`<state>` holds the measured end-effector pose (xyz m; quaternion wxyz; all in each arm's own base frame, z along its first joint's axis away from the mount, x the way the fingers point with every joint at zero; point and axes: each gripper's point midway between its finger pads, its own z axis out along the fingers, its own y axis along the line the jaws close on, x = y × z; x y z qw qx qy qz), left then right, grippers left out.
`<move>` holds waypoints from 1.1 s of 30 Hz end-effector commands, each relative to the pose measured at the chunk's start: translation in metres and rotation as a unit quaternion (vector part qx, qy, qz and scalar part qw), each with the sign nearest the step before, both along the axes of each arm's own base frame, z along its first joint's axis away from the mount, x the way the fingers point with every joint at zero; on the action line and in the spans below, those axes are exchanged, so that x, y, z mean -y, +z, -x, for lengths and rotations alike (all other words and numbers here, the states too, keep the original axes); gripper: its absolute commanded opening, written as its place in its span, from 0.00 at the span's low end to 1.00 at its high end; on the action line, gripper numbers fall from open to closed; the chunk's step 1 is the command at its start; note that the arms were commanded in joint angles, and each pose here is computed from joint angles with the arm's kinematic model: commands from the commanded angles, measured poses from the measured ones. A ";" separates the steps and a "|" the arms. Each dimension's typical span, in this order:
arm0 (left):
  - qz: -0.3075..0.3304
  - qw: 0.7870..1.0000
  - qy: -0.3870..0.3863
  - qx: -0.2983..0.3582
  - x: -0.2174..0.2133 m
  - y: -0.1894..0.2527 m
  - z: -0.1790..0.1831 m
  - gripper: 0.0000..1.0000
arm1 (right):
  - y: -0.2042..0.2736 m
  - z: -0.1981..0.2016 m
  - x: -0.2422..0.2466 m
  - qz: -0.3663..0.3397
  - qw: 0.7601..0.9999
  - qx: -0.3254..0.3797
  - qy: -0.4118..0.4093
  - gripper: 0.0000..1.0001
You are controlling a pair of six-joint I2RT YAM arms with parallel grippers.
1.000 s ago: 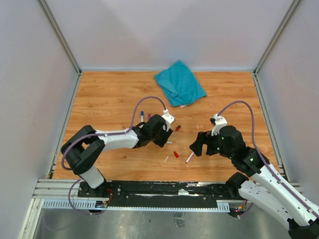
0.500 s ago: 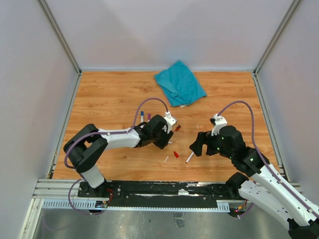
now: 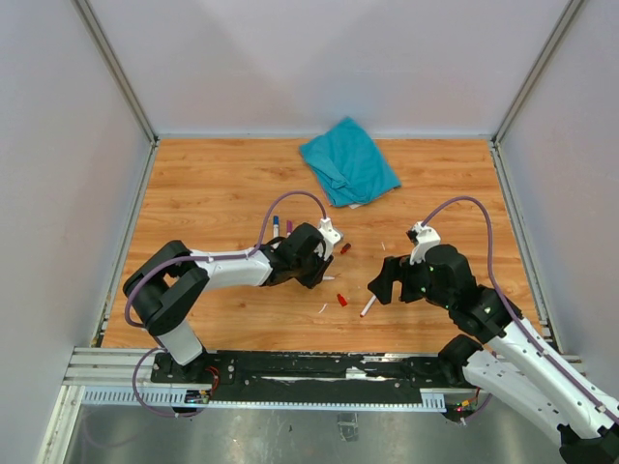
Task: Insert the pens into the pen caps
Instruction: Pick up the pen from the center of the board.
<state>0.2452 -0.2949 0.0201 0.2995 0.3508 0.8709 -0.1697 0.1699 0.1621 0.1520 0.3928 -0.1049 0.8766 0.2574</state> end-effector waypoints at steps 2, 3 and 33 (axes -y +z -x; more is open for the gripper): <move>-0.008 1.000 -0.006 -0.020 -0.002 -0.003 0.013 0.33 | 0.000 -0.001 0.003 -0.002 1.000 0.008 -0.001 0.92; -0.014 1.000 -0.003 -0.020 -0.005 -0.004 0.015 0.33 | 0.001 -0.001 0.003 -0.002 1.000 0.009 -0.001 0.92; -0.063 0.998 0.018 -0.014 -0.017 -0.005 0.046 0.05 | 0.004 -0.002 -0.003 -0.012 1.000 0.009 0.006 0.92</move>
